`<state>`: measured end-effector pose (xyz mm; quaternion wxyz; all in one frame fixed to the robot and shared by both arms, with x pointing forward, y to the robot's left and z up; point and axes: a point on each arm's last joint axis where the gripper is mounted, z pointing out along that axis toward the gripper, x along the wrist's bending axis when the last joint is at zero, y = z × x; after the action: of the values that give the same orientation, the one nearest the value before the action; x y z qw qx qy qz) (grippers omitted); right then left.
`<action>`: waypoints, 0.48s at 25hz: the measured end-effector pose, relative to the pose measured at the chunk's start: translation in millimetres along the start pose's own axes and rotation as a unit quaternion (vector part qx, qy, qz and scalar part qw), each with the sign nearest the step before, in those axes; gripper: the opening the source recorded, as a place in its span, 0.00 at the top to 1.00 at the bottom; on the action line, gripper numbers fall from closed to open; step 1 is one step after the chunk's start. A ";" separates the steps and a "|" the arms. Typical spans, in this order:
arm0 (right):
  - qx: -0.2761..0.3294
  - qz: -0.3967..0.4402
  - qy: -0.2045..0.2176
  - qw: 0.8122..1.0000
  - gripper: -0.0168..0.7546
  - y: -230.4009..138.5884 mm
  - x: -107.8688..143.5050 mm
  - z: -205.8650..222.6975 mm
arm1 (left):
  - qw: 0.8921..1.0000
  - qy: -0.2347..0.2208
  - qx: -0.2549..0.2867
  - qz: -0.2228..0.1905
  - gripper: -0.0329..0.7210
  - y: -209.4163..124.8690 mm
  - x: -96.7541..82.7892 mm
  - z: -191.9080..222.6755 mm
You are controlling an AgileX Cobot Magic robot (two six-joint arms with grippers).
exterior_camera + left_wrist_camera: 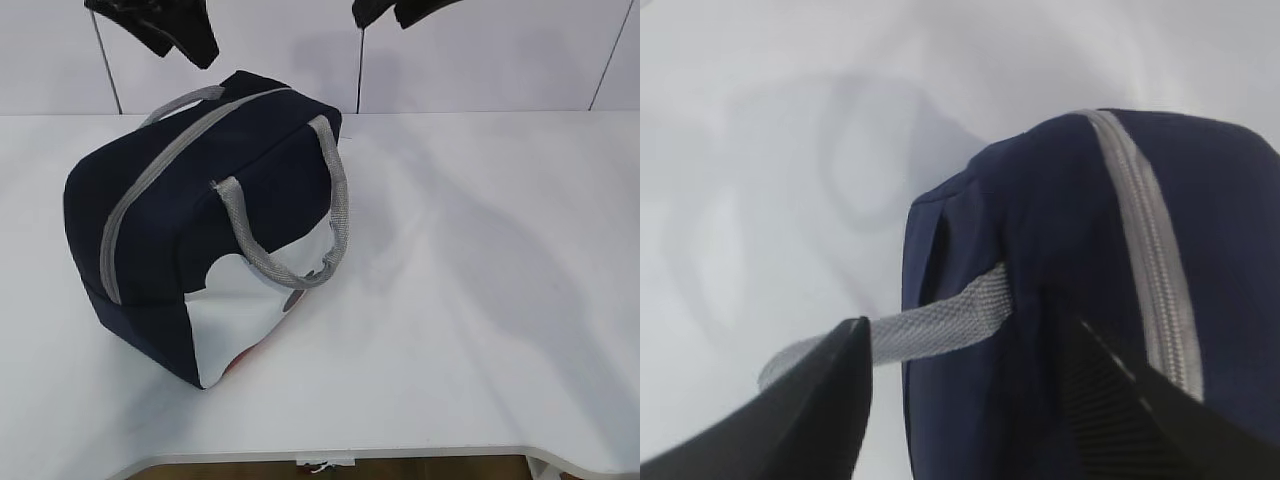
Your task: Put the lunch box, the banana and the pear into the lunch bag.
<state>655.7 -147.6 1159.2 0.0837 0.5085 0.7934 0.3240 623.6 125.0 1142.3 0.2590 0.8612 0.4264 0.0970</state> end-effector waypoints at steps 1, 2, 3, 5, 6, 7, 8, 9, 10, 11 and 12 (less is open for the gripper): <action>-0.003 -0.002 -0.003 1.000 0.41 -0.9 1.3 -6.4 | 1.000 0.005 0.000 -0.014 0.35 -0.2 0.4 -2.0; -0.006 -0.004 -0.006 1.000 0.41 -2.0 3.0 -13.9 | 1.000 0.010 -0.002 -0.024 0.35 -0.3 0.6 -5.2; -0.006 -0.005 -0.010 1.000 0.41 -4.3 4.1 -19.2 | 0.999 0.014 -0.002 -0.030 0.36 -0.9 1.0 -6.8; -0.009 -0.007 -0.015 1.000 0.41 -10.2 8.2 -35.4 | 0.999 0.020 -0.002 -0.036 0.36 -4.8 -0.1 -14.1; -0.007 -0.008 -0.018 1.000 0.41 -14.3 9.5 -41.4 | 0.999 0.025 -0.002 -0.037 0.36 -7.1 -0.6 -18.6; -0.007 -0.008 -0.022 1.000 0.41 -18.9 11.6 -49.9 | 0.999 0.030 0.002 -0.037 0.36 -10.6 -0.7 -20.6; -0.007 -0.009 -0.025 1.000 0.41 -23.7 13.7 -58.6 | 0.999 0.033 0.006 -0.037 0.36 -14.8 -1.6 -23.5; -0.011 -0.011 -0.029 0.999 0.41 -27.8 16.2 -69.2 | 0.999 0.035 0.008 -0.037 0.36 -18.6 -2.6 -27.4; -0.010 -0.012 -0.033 0.999 0.41 -32.9 17.4 -75.2 | 0.999 0.036 0.015 -0.037 0.36 -23.5 -3.4 -28.4; -0.012 -0.013 -0.036 0.999 0.41 -38.2 19.9 -84.2 | 0.998 0.039 0.020 -0.038 0.37 -29.0 -4.5 -31.2; -0.017 -0.013 -0.039 0.999 0.41 -43.0 22.5 -94.2 | 0.998 0.040 0.025 -0.037 0.37 -34.6 -6.0 -34.6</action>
<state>569.3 -180.4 1211.0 0.1272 0.5092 0.7903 0.3162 582.8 150.2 1153.7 0.2240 0.8462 0.4705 0.1109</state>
